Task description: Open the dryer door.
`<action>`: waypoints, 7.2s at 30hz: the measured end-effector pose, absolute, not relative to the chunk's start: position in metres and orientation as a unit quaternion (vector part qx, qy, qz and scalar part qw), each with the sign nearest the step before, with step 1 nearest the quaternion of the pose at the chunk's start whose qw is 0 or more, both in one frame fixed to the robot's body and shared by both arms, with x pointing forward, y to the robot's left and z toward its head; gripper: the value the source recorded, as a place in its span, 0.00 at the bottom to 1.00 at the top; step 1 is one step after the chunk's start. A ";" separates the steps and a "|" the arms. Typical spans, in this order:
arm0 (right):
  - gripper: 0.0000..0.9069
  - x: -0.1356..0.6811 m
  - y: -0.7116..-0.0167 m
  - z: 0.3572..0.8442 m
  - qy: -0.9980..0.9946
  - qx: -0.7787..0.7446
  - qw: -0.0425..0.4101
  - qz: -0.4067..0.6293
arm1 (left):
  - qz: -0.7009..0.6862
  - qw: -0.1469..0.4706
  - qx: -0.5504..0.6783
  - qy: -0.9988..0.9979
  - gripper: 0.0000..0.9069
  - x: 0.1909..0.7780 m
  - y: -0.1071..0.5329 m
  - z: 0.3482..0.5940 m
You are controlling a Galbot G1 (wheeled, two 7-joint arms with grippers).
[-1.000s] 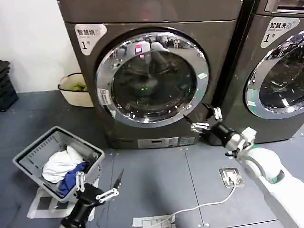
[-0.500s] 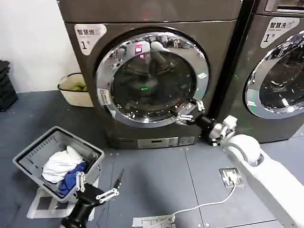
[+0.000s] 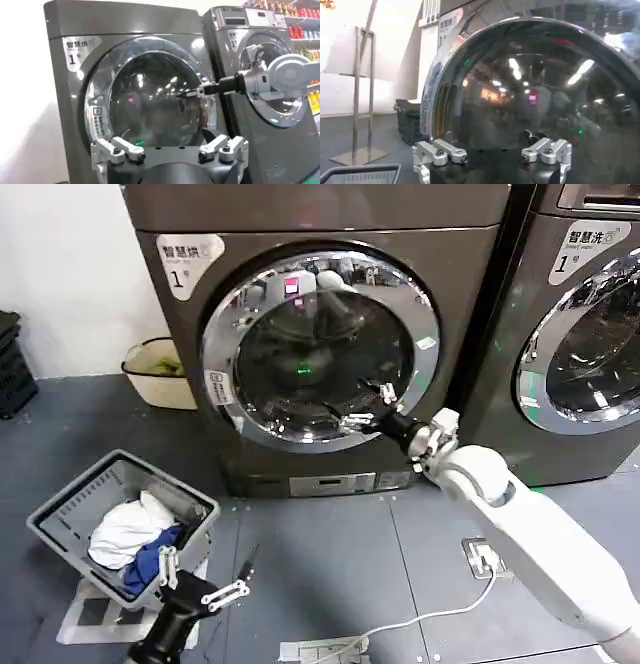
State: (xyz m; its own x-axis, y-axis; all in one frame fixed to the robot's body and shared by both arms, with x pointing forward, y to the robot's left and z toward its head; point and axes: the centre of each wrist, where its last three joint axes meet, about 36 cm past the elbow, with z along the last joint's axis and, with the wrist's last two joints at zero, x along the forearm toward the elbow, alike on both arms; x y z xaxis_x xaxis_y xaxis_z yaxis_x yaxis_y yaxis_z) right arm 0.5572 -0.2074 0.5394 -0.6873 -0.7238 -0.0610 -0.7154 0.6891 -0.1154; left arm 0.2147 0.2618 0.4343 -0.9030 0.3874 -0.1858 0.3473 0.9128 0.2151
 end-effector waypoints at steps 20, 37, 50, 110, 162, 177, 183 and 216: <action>1.00 0.572 -0.159 0.541 0.902 -0.427 0.047 -0.041 | 0.090 0.114 0.187 0.972 1.00 0.216 0.263 0.433; 1.00 0.582 -0.120 0.540 0.892 -0.449 0.045 -0.042 | 0.088 0.116 0.185 0.972 1.00 0.217 0.263 0.433; 1.00 0.587 -0.090 0.544 0.884 -0.462 0.048 -0.044 | 0.088 0.116 0.185 0.972 1.00 0.218 0.263 0.434; 1.00 0.631 -0.012 0.535 0.855 -0.513 0.024 -0.071 | 0.087 0.119 0.183 0.972 1.00 0.218 0.264 0.436; 1.00 0.560 -0.129 0.564 0.702 -0.710 0.001 -0.058 | 0.096 0.095 0.136 0.982 1.00 0.326 0.403 0.470; 1.00 0.525 -0.191 0.569 0.648 -0.758 0.000 -0.076 | 0.122 0.112 0.216 0.962 1.00 0.382 0.393 0.484; 1.00 0.509 -0.220 0.571 0.645 -0.760 0.011 -0.079 | 0.136 0.121 0.270 0.946 1.00 0.398 0.376 0.492; 1.00 0.360 -0.433 0.569 0.879 -0.463 0.056 -0.096 | 0.155 0.131 0.491 0.847 1.00 0.450 0.276 0.486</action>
